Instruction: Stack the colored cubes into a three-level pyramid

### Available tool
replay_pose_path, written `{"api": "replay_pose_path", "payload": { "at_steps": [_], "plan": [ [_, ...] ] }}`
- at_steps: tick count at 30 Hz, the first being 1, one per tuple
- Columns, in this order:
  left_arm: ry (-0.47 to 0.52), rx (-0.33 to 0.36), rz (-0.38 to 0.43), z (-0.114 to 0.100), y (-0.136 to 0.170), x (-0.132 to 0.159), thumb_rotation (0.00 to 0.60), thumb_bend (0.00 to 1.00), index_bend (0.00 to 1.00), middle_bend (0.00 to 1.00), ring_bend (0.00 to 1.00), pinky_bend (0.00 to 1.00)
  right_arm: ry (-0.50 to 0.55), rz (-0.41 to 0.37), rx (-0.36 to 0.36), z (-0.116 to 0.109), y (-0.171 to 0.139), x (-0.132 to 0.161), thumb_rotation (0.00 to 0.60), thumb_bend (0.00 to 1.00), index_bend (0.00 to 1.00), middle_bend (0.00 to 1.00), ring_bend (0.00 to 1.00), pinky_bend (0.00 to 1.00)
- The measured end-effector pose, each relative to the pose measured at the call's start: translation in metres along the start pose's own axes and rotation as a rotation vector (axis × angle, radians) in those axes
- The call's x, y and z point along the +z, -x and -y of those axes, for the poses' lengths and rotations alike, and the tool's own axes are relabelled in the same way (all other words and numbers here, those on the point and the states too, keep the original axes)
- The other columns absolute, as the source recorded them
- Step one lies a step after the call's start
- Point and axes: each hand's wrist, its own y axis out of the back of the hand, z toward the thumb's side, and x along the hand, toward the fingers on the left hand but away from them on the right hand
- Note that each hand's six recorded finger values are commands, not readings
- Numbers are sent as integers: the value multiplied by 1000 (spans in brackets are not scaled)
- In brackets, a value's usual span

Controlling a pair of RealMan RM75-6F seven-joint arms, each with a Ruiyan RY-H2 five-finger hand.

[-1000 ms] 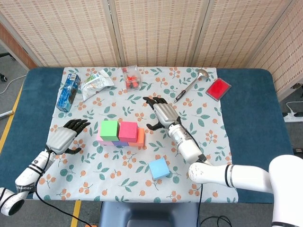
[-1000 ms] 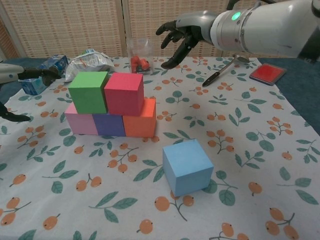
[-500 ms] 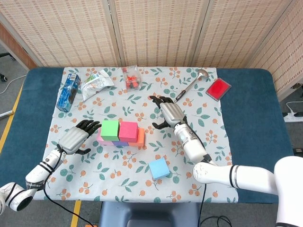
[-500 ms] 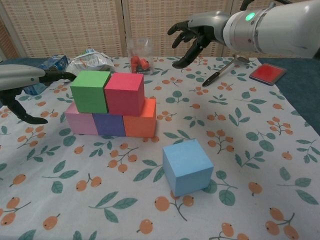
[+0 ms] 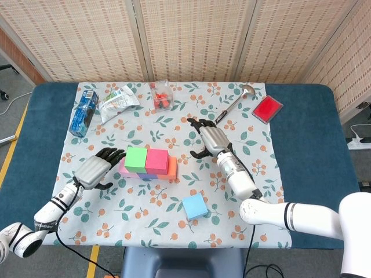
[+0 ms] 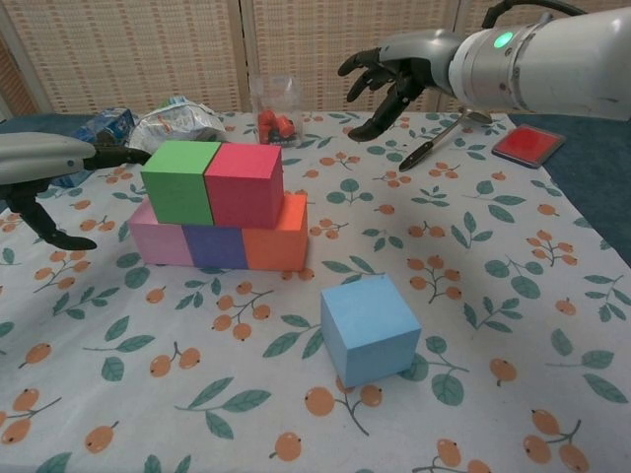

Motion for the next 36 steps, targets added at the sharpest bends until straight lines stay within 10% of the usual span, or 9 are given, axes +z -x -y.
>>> {"api": "replay_pose_path", "payload": {
  "at_steps": [36],
  "plan": [
    [48, 0, -71, 3, 18, -12, 600, 250, 45, 27, 0, 88, -16, -70, 21, -6, -23, -12, 600, 218, 0, 128, 0, 0]
  ]
}}
